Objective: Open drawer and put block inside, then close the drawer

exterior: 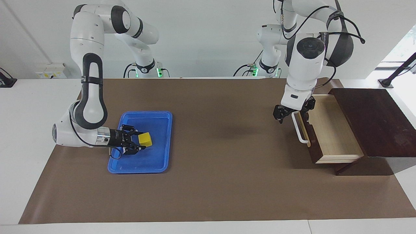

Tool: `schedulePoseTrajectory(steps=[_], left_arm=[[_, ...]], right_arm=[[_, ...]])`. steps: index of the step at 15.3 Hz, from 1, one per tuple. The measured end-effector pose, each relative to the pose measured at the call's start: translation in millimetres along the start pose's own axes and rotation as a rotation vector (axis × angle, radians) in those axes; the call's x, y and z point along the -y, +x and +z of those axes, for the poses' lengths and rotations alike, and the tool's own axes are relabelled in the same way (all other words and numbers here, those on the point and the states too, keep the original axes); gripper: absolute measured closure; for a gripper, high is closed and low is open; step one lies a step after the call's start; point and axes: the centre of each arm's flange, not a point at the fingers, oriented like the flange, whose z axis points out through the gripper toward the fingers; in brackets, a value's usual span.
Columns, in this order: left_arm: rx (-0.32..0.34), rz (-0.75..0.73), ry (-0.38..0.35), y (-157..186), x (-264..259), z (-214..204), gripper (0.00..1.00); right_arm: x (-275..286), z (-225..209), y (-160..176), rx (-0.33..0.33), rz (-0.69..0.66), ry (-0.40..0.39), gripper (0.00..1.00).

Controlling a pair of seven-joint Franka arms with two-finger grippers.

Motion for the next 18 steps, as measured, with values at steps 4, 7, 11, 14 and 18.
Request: schedulePoseTrajectory(steps=[4,7,11,14,18], left_arm=[[0.032,-0.271,-0.019,-34.4,-47.9,-7.0,0.0],[0.065,-0.45,-0.053,-63.4,-84.8,-16.8,0.0],[0.087,-0.582,-0.084,-75.3,-100.5,-29.7,0.0],[0.091,-0.616,-0.08,-80.5,-105.9,-30.1,0.0],[0.095,-0.639,-0.073,-77.4,-103.7,-25.3,0.0]], right_arm=[[0.0,-1.3,0.7,-0.002,0.001,0.004,0.45],[3.2,-5.8,-1.5,-0.011,-0.006,0.016,0.45],[23.6,-29.4,-37.6,-0.036,-0.001,0.06,0.45],[50.7,-37.2,-112.2,-0.066,0.003,0.084,0.45],[81.3,-5.8,-219.5,-0.068,0.036,0.128,0.45]])
